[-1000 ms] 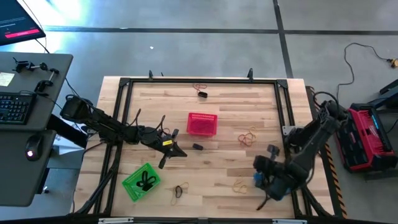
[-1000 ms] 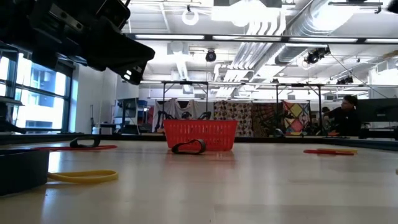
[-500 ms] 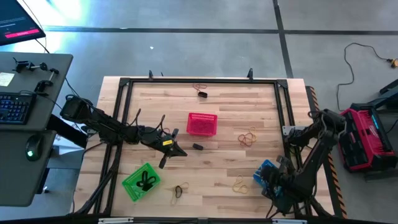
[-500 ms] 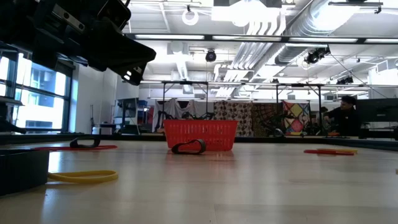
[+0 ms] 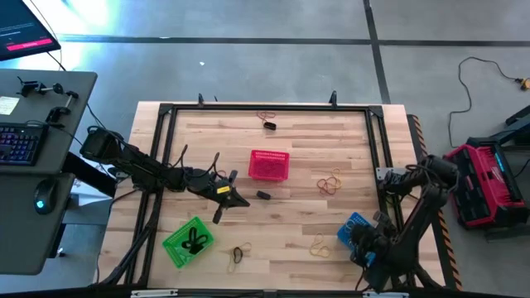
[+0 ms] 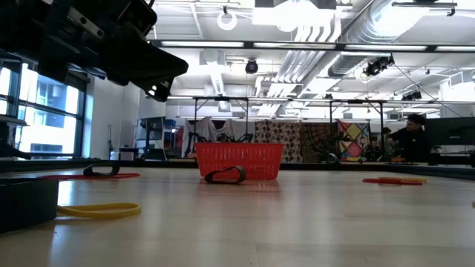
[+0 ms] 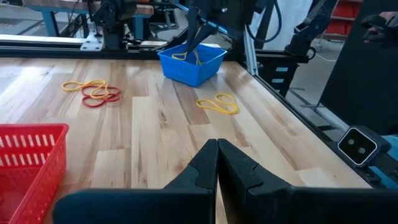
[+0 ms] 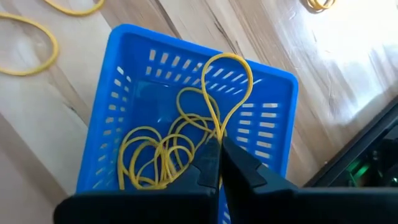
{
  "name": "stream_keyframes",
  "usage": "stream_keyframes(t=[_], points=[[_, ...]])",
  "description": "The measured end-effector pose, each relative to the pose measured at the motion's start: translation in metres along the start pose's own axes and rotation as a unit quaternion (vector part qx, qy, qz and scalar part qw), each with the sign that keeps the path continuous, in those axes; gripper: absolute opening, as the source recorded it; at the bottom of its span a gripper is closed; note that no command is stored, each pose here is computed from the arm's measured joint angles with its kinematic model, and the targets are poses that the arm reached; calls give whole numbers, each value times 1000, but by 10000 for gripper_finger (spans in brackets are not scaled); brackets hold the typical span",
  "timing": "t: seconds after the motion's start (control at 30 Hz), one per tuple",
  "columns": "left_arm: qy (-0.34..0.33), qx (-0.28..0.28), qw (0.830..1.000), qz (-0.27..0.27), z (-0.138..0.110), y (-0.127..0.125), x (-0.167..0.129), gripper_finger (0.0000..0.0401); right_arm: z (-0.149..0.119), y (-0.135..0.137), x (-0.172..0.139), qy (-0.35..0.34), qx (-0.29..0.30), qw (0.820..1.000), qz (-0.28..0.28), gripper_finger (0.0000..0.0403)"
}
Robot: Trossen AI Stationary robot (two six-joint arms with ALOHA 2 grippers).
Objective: Sort rubber bands into baskets
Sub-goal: Put the yellow rubber band into the blue bin, then put the black rubber band into the green bin
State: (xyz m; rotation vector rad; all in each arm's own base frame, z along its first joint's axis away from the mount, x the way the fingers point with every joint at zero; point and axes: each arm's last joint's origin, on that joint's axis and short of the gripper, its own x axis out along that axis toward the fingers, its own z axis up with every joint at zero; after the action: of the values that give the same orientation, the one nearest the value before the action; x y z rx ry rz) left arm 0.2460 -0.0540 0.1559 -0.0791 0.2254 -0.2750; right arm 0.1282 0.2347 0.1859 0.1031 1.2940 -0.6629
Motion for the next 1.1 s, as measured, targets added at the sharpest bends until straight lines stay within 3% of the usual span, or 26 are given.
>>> stream_keyframes(t=[0.2, 0.43, 0.77, 1.1], points=[[1, 5, 1000, -1, 0, -1, 0, 0, -1, 7, 8, 15, 2, 1000, -15, 0], [1, 6, 1000, 0, 0, -1, 0, 0, 6, 5, 12, 114, 26, 992, -39, 0], [1, 5, 1000, 0, 0, -1, 0, 0, 15, -1, 9, 126, 23, 991, -46, 6], [0, 5, 1000, 0, 0, -1, 0, 0, 15, -3, 9, 129, 20, 990, -52, 125]])
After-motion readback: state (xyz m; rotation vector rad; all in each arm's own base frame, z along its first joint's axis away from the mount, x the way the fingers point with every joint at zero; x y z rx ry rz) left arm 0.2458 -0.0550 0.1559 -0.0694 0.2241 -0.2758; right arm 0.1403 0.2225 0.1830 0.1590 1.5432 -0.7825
